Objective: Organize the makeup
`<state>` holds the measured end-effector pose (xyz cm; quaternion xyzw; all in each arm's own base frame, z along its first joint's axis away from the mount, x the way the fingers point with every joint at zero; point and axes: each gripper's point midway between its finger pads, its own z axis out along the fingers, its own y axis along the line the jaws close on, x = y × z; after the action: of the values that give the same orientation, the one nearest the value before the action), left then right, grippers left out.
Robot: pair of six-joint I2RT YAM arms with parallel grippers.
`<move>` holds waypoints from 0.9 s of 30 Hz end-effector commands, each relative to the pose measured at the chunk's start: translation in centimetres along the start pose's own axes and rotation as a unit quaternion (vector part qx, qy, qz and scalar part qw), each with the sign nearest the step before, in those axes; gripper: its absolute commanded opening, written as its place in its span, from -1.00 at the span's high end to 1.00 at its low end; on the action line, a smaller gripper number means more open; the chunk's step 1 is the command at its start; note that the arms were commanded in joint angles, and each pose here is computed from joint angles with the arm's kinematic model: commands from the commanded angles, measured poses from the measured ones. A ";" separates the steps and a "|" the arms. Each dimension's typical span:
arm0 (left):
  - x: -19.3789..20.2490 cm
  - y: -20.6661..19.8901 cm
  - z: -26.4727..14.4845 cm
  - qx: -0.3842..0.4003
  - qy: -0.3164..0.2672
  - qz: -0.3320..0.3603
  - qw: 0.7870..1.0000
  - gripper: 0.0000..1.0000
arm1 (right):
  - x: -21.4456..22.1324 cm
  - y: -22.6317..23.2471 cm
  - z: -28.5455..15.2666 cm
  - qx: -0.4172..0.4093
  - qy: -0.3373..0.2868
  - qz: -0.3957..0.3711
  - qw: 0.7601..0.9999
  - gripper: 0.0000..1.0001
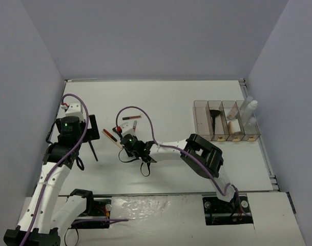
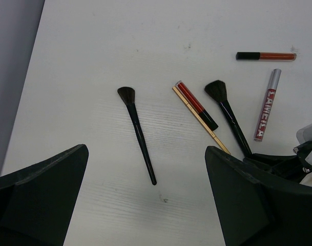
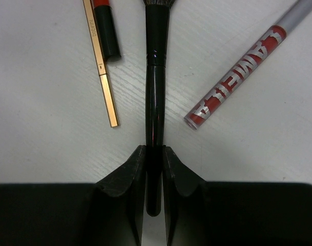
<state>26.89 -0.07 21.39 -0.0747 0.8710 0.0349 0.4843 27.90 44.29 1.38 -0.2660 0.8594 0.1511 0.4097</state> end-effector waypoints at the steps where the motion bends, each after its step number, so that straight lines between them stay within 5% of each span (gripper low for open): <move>1: -2.2 -0.1 -0.2 0.003 -0.039 -0.015 0.999 -0.94 | -4.4 2.1 -2.5 -0.032 -0.051 0.015 0.998 1.00; 14: -2.2 0.2 -0.2 -0.003 -0.038 -0.019 0.999 -0.94 | -13.9 -2.6 -11.7 0.012 -0.175 0.020 0.984 1.00; 22: -2.2 0.1 -0.2 -0.002 -0.039 -0.025 0.999 -0.94 | -10.5 -20.0 -17.0 0.181 -0.160 0.039 0.970 1.00; 27: -2.2 0.1 -0.1 -0.001 -0.036 -0.027 0.999 -0.94 | -6.2 -32.6 -22.9 0.308 -0.148 0.116 0.933 1.00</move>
<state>26.90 0.14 21.35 -0.0806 0.8708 0.0346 0.4838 35.22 19.95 17.67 -0.0959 0.8232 0.0385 0.5582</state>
